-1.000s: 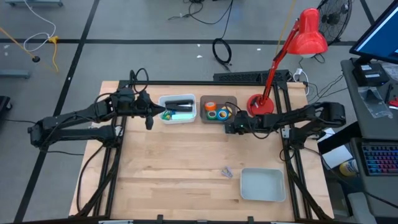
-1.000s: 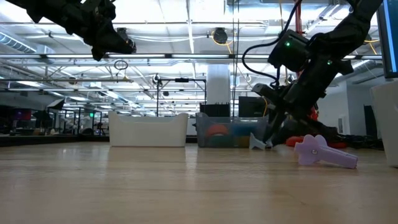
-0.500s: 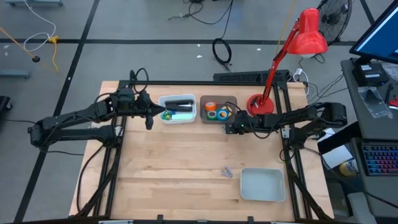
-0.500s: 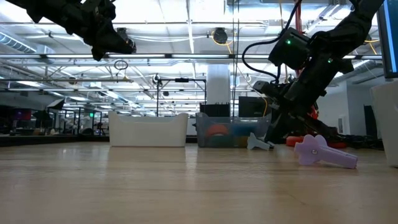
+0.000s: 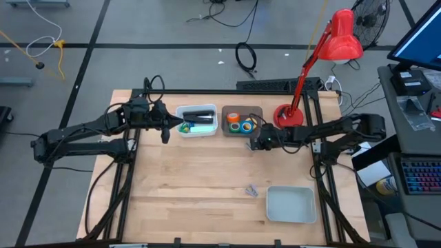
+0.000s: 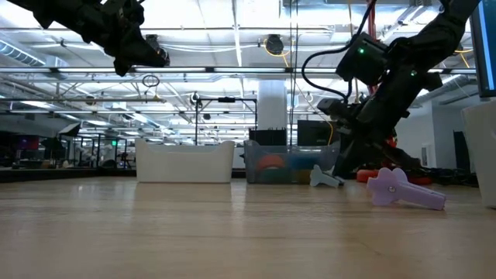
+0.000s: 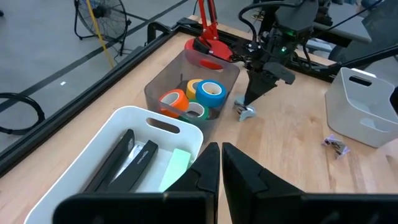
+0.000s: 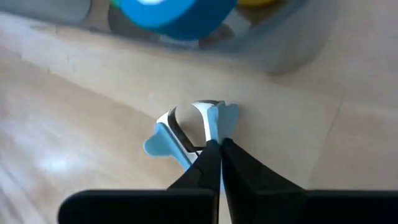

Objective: Pick and place Stapler, Stapler remover, tape
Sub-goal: Put the light blue staple remover into the gray bin

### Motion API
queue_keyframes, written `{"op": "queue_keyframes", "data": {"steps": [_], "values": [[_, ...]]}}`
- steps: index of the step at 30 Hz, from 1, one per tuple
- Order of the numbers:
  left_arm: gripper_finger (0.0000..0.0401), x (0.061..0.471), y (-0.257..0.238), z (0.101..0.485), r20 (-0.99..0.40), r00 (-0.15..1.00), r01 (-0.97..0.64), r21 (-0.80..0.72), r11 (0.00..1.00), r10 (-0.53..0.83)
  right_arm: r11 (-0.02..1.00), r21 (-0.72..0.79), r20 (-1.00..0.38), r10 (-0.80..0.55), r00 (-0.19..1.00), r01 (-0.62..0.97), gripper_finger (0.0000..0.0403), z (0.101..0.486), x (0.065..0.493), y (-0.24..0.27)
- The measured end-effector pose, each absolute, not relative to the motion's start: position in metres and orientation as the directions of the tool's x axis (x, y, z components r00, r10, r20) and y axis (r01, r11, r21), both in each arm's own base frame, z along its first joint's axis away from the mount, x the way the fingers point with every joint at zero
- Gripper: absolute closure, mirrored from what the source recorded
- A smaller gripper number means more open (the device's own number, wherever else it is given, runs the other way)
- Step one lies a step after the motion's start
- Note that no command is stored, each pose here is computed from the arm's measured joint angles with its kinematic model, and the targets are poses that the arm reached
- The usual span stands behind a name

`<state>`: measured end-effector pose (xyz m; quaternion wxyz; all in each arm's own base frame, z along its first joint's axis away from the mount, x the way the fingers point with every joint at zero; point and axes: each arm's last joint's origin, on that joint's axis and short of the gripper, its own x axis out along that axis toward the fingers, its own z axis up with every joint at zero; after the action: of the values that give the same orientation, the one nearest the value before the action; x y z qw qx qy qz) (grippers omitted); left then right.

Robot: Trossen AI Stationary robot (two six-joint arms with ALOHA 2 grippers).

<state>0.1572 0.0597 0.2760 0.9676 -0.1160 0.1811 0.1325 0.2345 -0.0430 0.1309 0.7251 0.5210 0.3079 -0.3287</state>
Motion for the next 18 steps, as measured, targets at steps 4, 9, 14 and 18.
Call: {"op": "queue_keyframes", "data": {"steps": [4, 9, 14, 18], "values": [[0.0382, 0.157, 0.06, 0.276, -0.381, 0.9, -0.299, -0.178, 0.938, 0.214, 0.25, 0.563, -0.787, -0.131, 0.603, 0.788, 0.0402, 0.137, 0.23, -0.041], [0.0382, 0.157, 0.06, 0.276, -0.38, 0.9, -0.3, -0.183, 0.936, 0.214, 0.274, 0.575, -0.783, -0.089, 0.616, 0.771, 0.0401, 0.15, 0.221, -0.039], [0.0382, 0.158, 0.06, 0.277, -0.374, 0.902, -0.299, -0.186, 0.936, 0.214, 0.289, 0.567, -0.789, -0.081, 0.609, 0.772, 0.0402, 0.16, 0.211, -0.037], [0.0382, 0.158, 0.059, 0.277, -0.372, 0.904, -0.302, -0.2, 0.932, 0.213, 0.295, 0.55, -0.8, -0.082, 0.594, 0.782, 0.0402, 0.163, 0.206, -0.036]]}}
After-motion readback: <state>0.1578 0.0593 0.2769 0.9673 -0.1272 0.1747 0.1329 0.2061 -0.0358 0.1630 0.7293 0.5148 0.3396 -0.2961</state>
